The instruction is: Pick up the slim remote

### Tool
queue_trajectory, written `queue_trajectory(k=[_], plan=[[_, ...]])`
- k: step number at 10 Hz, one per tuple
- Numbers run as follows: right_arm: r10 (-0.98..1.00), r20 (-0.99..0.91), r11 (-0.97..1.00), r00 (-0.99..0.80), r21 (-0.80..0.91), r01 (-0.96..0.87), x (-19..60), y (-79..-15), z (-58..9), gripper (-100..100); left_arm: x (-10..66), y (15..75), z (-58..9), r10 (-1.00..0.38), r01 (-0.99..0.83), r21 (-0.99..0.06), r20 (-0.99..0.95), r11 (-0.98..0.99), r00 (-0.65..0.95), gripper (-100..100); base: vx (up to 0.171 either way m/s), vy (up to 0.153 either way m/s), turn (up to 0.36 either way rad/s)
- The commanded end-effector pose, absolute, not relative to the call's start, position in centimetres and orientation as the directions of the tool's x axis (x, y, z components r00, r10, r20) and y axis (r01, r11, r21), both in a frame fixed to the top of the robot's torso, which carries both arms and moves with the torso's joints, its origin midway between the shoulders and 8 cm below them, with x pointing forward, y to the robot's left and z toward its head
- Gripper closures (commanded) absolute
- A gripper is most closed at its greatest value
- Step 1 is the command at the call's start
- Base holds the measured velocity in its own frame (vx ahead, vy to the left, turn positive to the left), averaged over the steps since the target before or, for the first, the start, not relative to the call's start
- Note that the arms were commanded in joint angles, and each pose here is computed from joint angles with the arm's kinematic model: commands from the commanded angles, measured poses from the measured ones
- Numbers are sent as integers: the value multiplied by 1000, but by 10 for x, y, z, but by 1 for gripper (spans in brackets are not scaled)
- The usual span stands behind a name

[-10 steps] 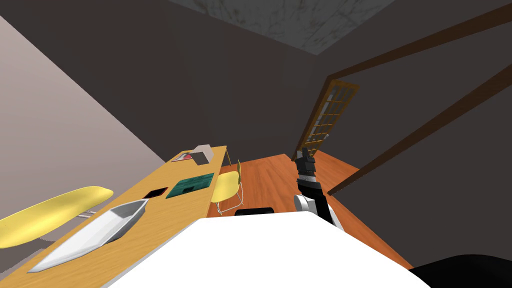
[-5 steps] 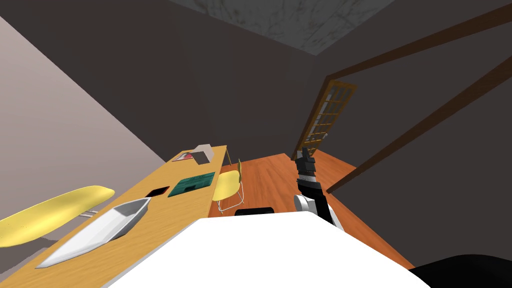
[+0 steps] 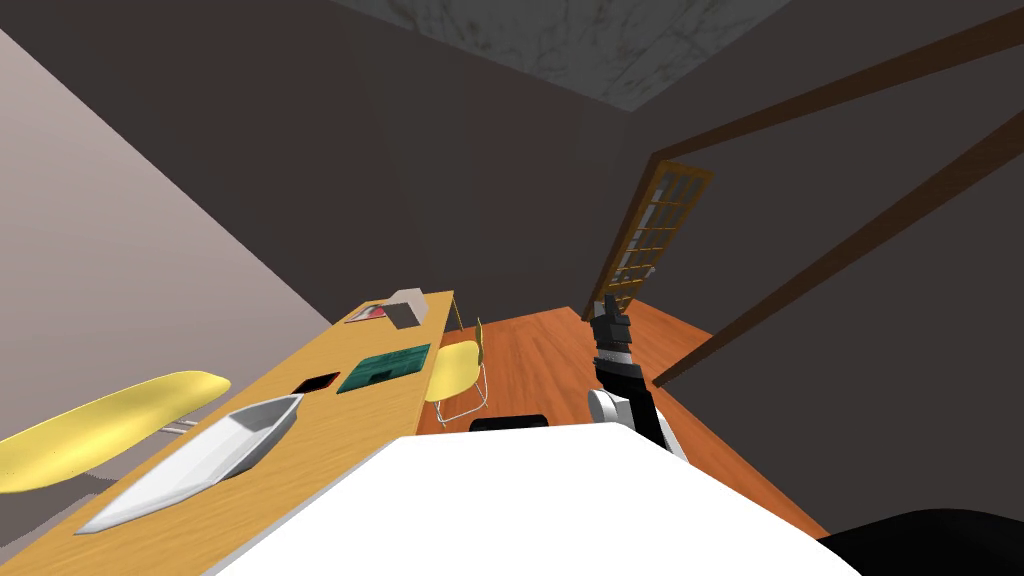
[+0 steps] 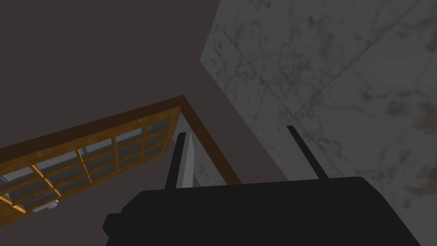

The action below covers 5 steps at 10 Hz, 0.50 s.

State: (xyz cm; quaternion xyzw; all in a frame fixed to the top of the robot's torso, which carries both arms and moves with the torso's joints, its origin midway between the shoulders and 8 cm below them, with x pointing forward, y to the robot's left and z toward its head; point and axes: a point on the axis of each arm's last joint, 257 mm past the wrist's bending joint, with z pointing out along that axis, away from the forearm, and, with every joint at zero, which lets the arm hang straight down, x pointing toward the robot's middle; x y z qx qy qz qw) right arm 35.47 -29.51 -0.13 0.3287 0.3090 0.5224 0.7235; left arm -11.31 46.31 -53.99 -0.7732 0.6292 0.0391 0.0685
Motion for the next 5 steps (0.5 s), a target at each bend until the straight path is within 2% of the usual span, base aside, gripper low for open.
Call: queue_trajectory(k=[1, 2, 4, 5], plan=[[959, -104, 238, 263, 799, -553, 355, -295, -1, 0, -113, 463, -540, -968, -978, -57, -147, -199, 205, 0, 0, 0, 0], [959, -104, 238, 263, 799, -553, 355, -295, -1, 0, -119, 468, -530, -968, -979, -52, -147, -196, 202, 100, 29, -34, 24], [959, -104, 238, 263, 799, -553, 355, -295, -1, 0, -120, 468, -527, -968, -979, -51, -148, -196, 201, 100, 54, -31, 24], [959, -104, 238, 263, 799, -553, 355, -295, -1, 0, -120, 468, -526, -968, -979, -50, -148, -195, 201, 0, 5, -4, -1]])
